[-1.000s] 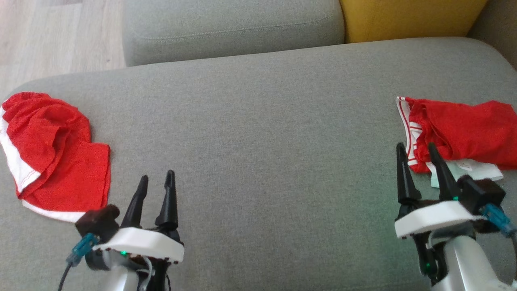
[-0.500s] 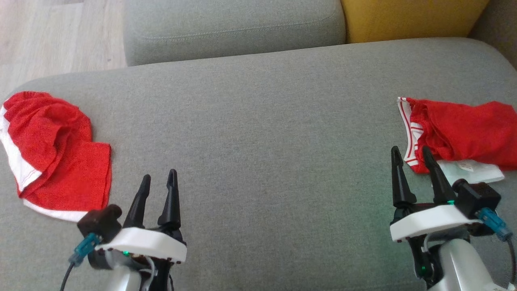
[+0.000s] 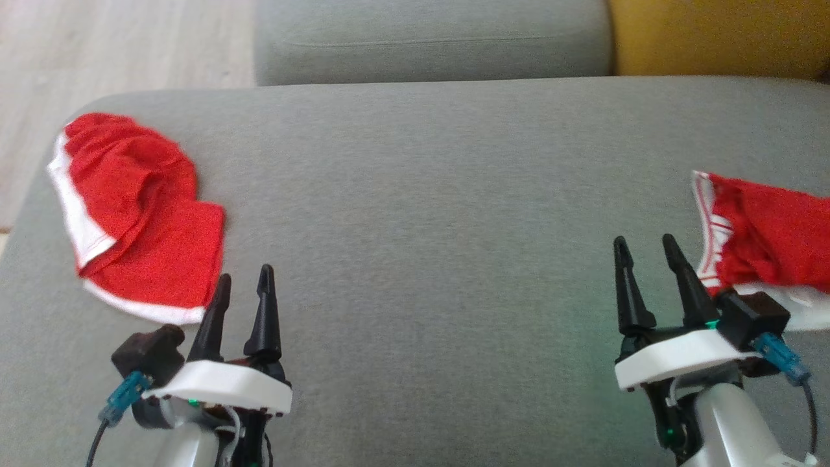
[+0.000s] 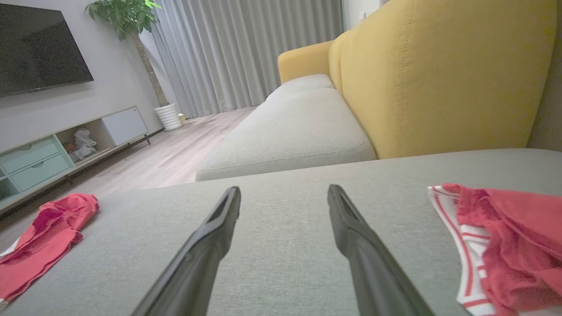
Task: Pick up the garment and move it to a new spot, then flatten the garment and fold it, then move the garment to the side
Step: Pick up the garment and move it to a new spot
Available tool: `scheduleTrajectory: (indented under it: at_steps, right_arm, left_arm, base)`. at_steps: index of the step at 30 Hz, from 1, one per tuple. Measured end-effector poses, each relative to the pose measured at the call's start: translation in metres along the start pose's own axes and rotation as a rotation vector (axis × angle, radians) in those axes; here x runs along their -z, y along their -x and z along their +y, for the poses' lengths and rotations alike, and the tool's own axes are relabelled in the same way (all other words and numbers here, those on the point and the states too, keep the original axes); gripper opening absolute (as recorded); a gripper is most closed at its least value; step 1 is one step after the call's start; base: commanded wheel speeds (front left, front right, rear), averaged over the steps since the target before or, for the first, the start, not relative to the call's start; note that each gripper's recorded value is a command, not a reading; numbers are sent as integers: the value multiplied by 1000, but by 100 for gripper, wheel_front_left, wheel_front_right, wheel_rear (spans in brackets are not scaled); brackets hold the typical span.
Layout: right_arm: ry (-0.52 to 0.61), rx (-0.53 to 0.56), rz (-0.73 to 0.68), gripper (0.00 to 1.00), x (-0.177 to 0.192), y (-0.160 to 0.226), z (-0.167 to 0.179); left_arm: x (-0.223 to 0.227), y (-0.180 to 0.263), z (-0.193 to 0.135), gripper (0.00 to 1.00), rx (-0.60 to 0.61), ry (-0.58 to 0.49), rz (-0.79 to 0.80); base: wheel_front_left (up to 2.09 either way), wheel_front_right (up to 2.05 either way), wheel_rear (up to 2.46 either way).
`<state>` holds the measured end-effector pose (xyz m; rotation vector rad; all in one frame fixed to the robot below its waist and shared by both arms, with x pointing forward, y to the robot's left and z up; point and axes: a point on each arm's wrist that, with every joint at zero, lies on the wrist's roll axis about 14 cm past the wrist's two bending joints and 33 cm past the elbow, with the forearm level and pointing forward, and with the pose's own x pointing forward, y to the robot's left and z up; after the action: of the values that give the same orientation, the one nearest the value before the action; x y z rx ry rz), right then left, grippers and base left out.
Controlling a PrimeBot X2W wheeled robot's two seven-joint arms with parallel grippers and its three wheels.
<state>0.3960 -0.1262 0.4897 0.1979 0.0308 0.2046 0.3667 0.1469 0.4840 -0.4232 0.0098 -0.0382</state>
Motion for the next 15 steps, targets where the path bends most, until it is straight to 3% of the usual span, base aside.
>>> scheduleTrajectory:
  at_steps: [15]
  right_arm:
    - [-13,-355,79,100,24,-27,120]
  left_arm:
    - [-46,51,71,100,-244,-12,-147]
  base:
    - [0,0,0]
